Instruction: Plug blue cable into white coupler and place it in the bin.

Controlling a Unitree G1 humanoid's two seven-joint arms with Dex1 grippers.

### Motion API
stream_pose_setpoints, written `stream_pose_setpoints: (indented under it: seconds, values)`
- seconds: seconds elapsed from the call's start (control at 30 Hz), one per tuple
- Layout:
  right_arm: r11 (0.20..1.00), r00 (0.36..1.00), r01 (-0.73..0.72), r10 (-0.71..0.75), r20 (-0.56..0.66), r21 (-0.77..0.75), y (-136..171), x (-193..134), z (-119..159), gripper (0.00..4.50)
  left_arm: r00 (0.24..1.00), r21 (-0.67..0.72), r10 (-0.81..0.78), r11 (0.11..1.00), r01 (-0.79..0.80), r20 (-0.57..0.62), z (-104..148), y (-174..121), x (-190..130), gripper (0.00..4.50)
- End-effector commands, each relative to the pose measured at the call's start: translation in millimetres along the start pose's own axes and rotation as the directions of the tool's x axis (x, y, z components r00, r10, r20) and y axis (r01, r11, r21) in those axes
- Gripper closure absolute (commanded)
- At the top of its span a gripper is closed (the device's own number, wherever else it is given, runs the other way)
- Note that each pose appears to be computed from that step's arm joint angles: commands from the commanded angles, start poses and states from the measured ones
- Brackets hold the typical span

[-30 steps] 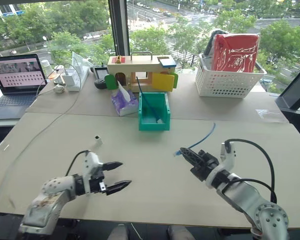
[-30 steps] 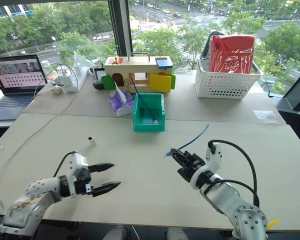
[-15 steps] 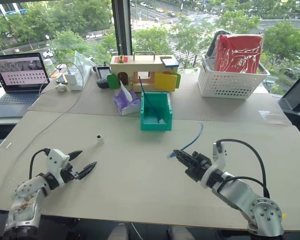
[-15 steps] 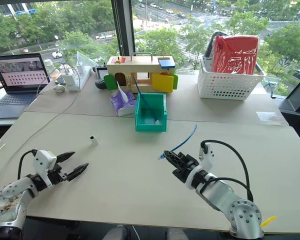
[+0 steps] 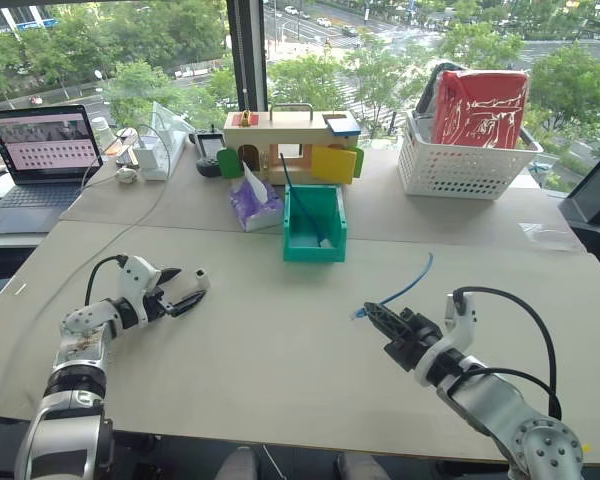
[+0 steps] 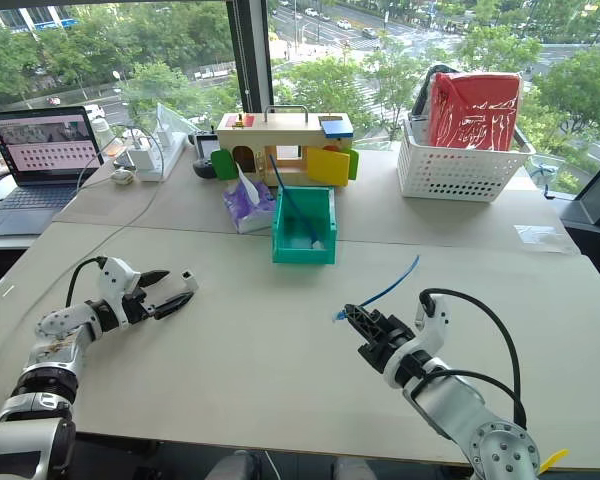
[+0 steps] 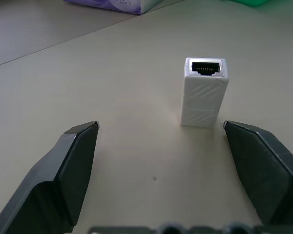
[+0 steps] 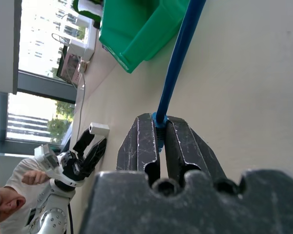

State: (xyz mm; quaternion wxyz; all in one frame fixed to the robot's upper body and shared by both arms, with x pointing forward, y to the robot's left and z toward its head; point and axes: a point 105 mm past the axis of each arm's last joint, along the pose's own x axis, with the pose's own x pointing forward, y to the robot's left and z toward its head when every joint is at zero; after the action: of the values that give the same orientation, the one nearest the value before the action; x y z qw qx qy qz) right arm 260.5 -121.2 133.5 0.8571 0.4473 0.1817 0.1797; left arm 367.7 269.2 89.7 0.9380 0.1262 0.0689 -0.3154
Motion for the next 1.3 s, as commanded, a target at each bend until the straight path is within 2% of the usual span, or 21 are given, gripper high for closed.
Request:
stream_pose_setpoints:
  seconds: [0.03,0.17,0.4,0.5,0.7,0.8,0.87,1.0,1.1,1.17,1.3]
  values:
    - [0.999,0.997,-0.031,0.032,0.066,-0.010,10.9,-5.1,11.1,4.50,0.998,0.011,-0.039,0.999,0.040,-0.051,-4.5,-0.8,2.5,0.09]
    - [0.999,0.997,-0.033,0.034,0.068,-0.013,12.1,-3.7,10.8,4.50,0.997,0.015,-0.071,0.997,0.071,-0.039,3.6,-5.2,17.4,0.09]
    - [0.999,0.997,-0.030,0.031,0.076,-0.011,12.5,-3.8,10.6,4.50,0.986,-0.006,-0.146,0.989,0.146,-0.078,-4.0,-18.4,26.0,0.09]
    - [1.000,0.996,-0.030,0.030,0.079,-0.009,12.8,-4.0,10.4,4.50,0.988,-0.016,-0.128,0.992,0.127,-0.089,-6.6,-15.3,23.2,0.74]
    - [1.000,0.997,-0.030,0.031,0.076,-0.006,12.1,-2.0,10.2,4.50,0.989,-0.015,-0.096,0.995,0.095,-0.114,-5.6,-5.1,16.7,2.82]
    - [0.999,0.997,-0.034,0.034,0.069,-0.011,12.0,-0.2,10.6,4.50,0.989,-0.035,-0.131,0.991,0.129,-0.068,3.7,-11.2,25.1,3.83]
    - [0.999,0.997,-0.030,0.032,0.072,-0.021,10.6,1.3,12.0,4.50,0.976,-0.046,-0.216,0.975,0.216,-0.004,14.5,-28.4,37.3,3.81]
    - [0.998,0.995,-0.011,0.017,0.094,-0.059,8.5,3.5,17.0,4.50,0.891,0.008,-0.445,0.895,0.446,0.091,45.0,-89.0,66.4,3.81]
    - [0.994,0.993,0.005,0.008,0.114,-0.107,8.0,3.6,22.0,4.50,0.872,0.049,-0.488,0.873,0.486,0.039,53.5,-127.0,88.7,3.81]
    - [0.990,0.991,0.019,0.001,0.137,-0.143,7.3,2.9,27.7,4.50,0.859,0.051,-0.511,0.860,0.508,0.045,61.2,-150.6,97.9,3.81]
    - [0.977,0.982,0.046,-0.007,0.189,-0.207,8.1,2.3,41.4,4.50,0.809,0.133,-0.588,0.802,0.582,0.010,67.3,-195.3,103.0,3.81]
